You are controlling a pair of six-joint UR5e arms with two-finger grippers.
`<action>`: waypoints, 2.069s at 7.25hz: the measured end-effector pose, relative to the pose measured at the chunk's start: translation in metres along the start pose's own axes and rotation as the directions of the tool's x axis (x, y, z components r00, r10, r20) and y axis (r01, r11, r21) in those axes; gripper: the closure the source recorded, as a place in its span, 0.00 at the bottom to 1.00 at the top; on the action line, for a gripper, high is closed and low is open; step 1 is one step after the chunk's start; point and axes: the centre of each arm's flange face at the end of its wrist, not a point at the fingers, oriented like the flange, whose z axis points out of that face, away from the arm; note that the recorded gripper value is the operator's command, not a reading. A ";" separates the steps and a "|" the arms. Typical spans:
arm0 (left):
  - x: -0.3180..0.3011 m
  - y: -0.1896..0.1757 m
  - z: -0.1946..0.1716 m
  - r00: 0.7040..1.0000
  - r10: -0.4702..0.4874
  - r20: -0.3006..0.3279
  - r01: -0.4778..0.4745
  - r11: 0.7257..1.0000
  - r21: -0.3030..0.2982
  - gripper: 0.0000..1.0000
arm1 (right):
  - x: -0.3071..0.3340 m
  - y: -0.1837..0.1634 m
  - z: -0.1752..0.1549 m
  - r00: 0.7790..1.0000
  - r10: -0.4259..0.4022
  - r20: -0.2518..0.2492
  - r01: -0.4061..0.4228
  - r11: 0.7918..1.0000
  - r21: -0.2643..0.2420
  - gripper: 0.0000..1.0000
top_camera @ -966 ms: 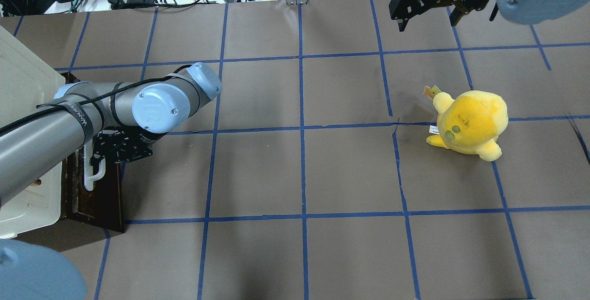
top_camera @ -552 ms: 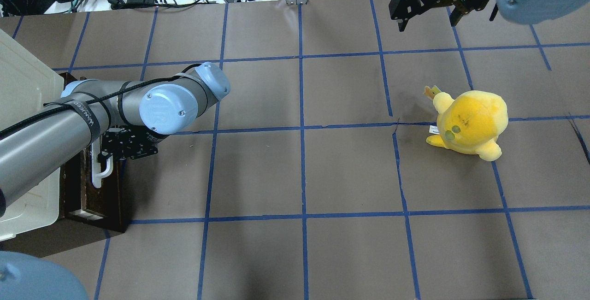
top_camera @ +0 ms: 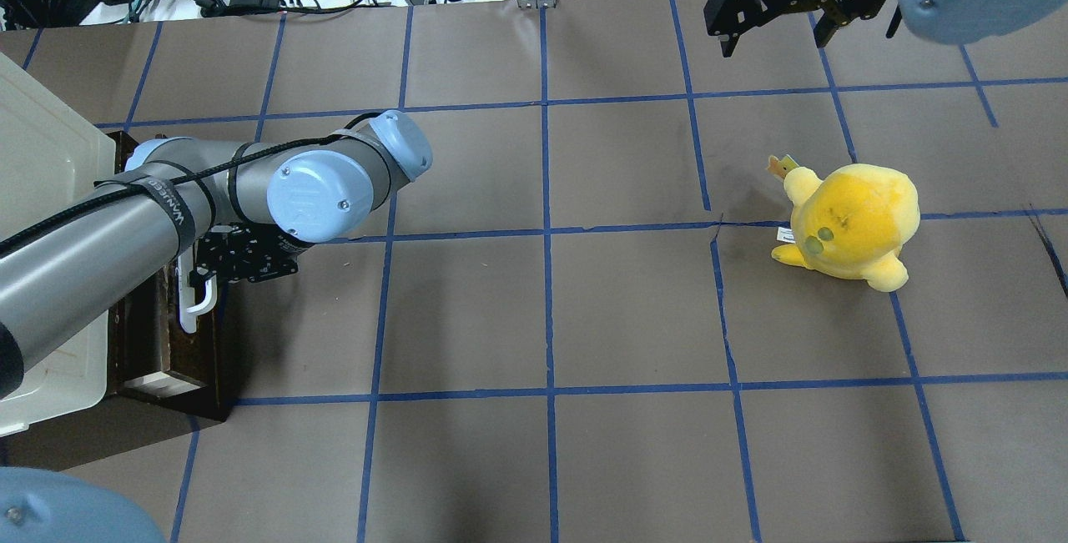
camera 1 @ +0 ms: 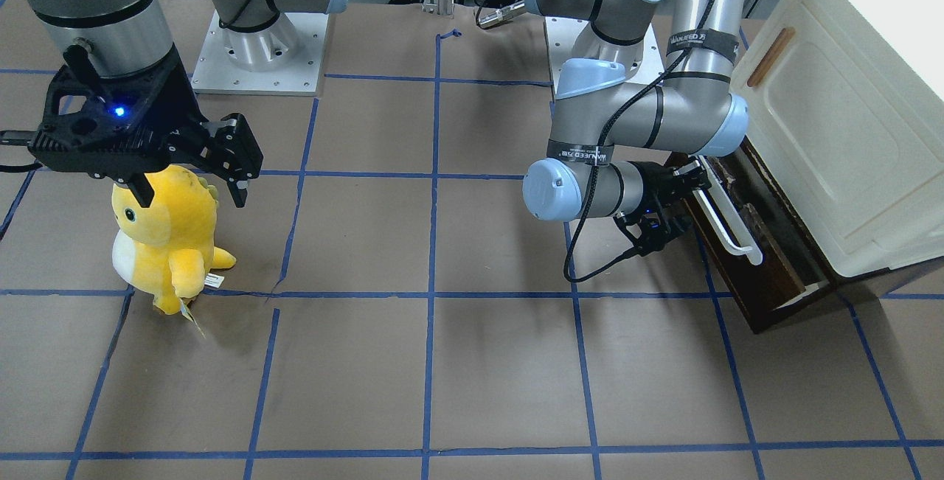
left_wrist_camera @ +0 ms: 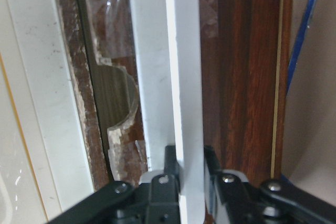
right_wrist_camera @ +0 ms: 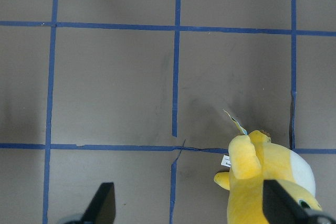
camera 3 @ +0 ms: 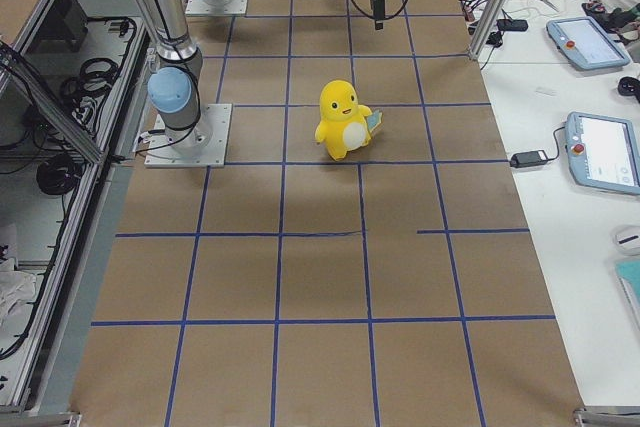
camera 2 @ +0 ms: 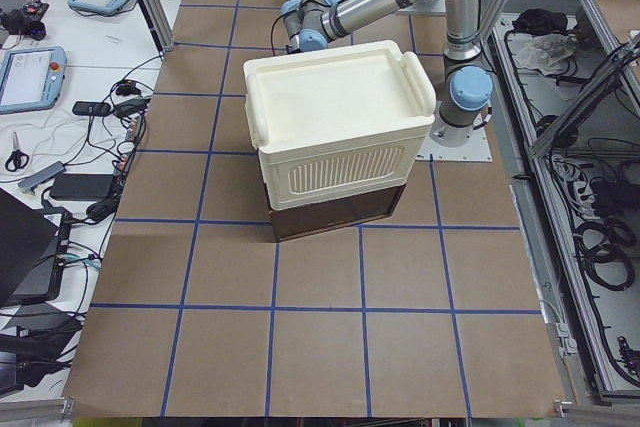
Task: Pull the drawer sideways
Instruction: 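Pull the gripped white handle sideways, sliding the drawer out of the cabinet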
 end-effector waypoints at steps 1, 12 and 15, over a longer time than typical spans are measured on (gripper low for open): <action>0.001 0.001 -0.001 1.000 0.003 0.002 -0.003 1.000 0.002 1.00 | 0.000 0.000 0.000 1.000 0.000 0.000 0.000 1.000 0.000 0.00; 0.011 0.015 -0.025 0.999 0.037 0.011 -0.038 0.997 0.060 1.00 | 0.000 0.000 0.000 1.000 0.000 0.000 0.000 1.000 0.000 0.00; 0.016 0.022 -0.034 0.999 0.047 0.014 -0.048 0.995 0.084 1.00 | 0.000 0.000 0.000 1.000 0.000 0.000 0.000 1.000 0.000 0.00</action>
